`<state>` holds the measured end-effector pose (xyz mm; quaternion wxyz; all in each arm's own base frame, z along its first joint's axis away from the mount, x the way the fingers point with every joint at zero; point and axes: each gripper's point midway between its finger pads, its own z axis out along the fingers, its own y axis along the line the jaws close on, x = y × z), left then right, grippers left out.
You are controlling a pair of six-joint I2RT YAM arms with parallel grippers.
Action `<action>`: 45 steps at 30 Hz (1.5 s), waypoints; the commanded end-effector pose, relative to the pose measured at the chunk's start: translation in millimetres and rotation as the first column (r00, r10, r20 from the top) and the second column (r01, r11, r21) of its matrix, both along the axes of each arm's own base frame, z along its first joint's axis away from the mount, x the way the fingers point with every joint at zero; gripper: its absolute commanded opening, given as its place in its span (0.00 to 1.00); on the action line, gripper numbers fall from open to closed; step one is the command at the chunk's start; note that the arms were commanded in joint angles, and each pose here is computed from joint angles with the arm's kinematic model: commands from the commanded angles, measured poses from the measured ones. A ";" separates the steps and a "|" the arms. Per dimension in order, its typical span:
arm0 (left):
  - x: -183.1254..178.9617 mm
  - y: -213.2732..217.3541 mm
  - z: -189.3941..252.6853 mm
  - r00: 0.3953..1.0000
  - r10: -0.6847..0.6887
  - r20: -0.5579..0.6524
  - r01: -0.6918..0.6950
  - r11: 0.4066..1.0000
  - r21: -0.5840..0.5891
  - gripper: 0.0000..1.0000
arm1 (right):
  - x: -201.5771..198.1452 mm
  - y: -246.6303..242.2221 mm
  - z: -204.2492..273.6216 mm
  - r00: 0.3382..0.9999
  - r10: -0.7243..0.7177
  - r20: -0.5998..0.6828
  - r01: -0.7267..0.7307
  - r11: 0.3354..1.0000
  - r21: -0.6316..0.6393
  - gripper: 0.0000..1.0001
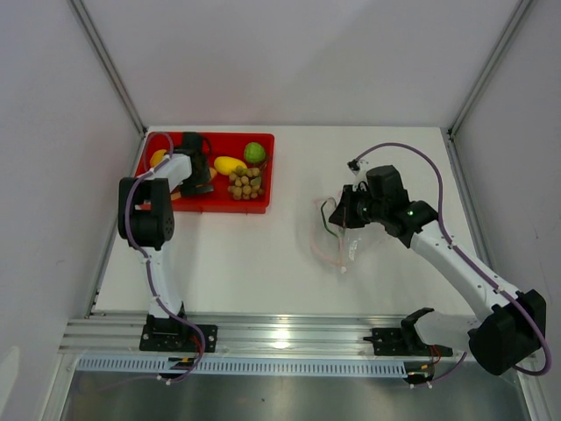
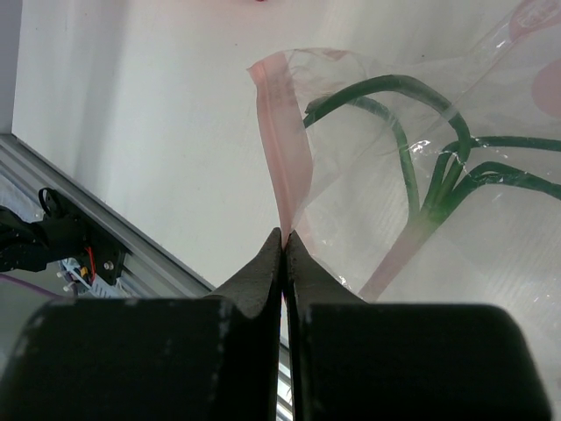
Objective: Place the food in the zip-top bag and seal the zipper
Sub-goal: Pick up the fake food from the bin.
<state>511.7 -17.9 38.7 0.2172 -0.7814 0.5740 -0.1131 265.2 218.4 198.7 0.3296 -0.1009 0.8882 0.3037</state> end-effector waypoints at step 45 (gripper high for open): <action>-36.5 -19.8 106.3 0.962 -0.166 0.215 0.159 0.986 0.048 0.01 | 5.8 -4.5 24.7 0.999 -0.027 0.046 0.022 0.994 0.108 0.00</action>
